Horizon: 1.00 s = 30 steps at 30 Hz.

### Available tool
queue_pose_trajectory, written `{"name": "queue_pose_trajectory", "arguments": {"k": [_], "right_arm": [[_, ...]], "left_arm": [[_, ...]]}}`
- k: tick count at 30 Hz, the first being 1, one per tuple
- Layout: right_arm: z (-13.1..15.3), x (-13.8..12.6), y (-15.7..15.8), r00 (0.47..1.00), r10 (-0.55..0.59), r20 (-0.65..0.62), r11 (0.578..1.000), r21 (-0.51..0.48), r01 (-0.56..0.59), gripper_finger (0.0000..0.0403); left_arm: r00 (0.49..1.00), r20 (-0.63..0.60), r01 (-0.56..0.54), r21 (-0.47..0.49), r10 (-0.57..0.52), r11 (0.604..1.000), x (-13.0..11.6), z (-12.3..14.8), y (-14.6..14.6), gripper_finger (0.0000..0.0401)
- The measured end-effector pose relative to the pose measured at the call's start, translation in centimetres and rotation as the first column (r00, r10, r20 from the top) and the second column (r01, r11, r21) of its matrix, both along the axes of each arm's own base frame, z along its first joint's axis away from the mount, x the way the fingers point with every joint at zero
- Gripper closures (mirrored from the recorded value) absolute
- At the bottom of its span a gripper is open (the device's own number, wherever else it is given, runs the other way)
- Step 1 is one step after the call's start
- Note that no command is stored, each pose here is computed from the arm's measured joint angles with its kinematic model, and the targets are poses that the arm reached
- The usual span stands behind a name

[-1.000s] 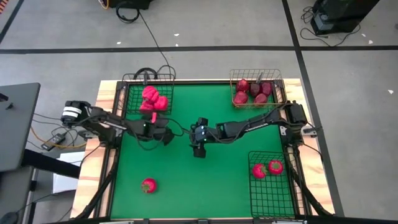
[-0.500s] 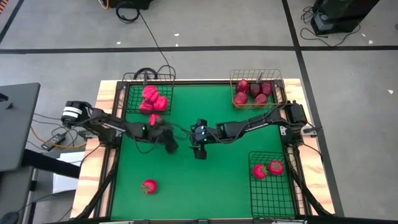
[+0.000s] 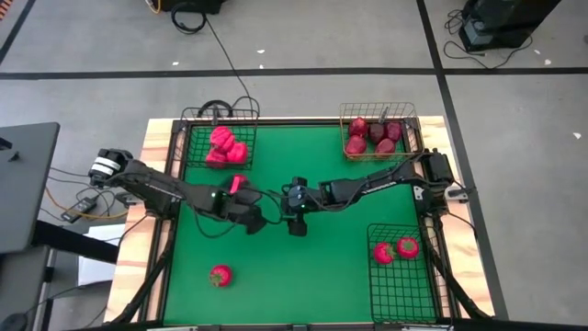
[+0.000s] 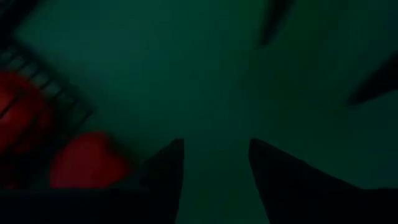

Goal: Sort produce into baskets
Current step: Put the red tomato into the bottom black black wire basket

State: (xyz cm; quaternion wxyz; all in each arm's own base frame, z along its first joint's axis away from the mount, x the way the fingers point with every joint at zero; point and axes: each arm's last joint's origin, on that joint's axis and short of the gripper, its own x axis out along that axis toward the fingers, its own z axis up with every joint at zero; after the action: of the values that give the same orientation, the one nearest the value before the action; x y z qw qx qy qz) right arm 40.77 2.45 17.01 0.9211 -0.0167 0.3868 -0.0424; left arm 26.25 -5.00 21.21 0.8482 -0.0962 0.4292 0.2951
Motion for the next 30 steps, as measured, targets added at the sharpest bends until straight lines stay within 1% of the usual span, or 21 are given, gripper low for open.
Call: {"name": "queue_pose_trajectory", "arguments": {"k": [3,5,8,12,14,16,18,23,26,28,30], "right_arm": [[0.0,0.0,0.1,1.0,0.013,-0.003,1.0,0.024,-0.013,0.0051],[-0.1,-0.1,0.1,1.0,0.022,-0.008,0.999,0.031,-0.022,0.0051],[-0.1,0.0,0.1,1.0,0.024,-0.008,0.999,0.034,-0.024,0.0052],[-0.1,-0.1,0.2,1.0,0.019,-0.01,0.999,0.04,-0.018,0.0053],[-0.1,-0.1,0.3,1.0,0.022,-0.018,0.999,0.05,-0.021,0.0053],[-0.2,-0.2,0.4,0.999,0.029,-0.033,0.998,0.054,-0.028,0.0053],[-0.3,-0.3,0.5,0.999,0.031,-0.037,0.998,0.054,-0.029,0.0053],[-0.3,-0.4,0.5,0.998,0.031,-0.051,0.998,0.054,-0.029,0.0053],[-0.4,-0.4,0.5,0.998,0.032,-0.054,0.998,0.053,-0.029,0.0053],[-0.4,-0.4,0.5,0.998,0.032,-0.058,0.998,0.053,-0.029,0.0053],[-0.4,-0.4,0.5,0.998,0.032,-0.058,0.998,0.053,-0.028,0.0053]], "left_arm": [[0.997,-0.059,-0.042,0.028,0.043,0.999,-0.8,-0.7,0.4,0.0197],[0.995,-0.071,-0.06,0.039,0.062,0.997,-1.1,-1.5,0.8,0.0174],[0.983,-0.085,-0.159,0.04,0.162,0.987,-1.7,-2.5,2.1,0.0128],[0.95,-0.091,-0.299,0.02,0.299,0.954,-2.5,-3.7,3.5,0.0055],[0.938,-0.103,-0.335,-0.007,0.332,0.942,-2.7,-3.9,3.8,0.0025],[0.935,-0.097,-0.345,-0.023,0.341,0.938,-2.7,-3.9,3.9,0.0008],[0.93,-0.082,-0.361,-0.023,0.358,0.932,-2.6,-3.9,3.9,0.0007],[0.925,-0.075,-0.376,-0.019,0.373,0.927,-2.7,-3.8,3.9,0.0026],[0.921,-0.131,-0.368,0.01,0.366,0.93,-3.1,-3.4,3.6,0.0034],[0.903,-0.185,-0.388,0.039,0.388,0.921,-3.6,-2.9,3.6,0.0038],[0.877,-0.247,-0.403,0.09,0.412,0.911,-4.5,-2.7,3.6,0.004]]}}
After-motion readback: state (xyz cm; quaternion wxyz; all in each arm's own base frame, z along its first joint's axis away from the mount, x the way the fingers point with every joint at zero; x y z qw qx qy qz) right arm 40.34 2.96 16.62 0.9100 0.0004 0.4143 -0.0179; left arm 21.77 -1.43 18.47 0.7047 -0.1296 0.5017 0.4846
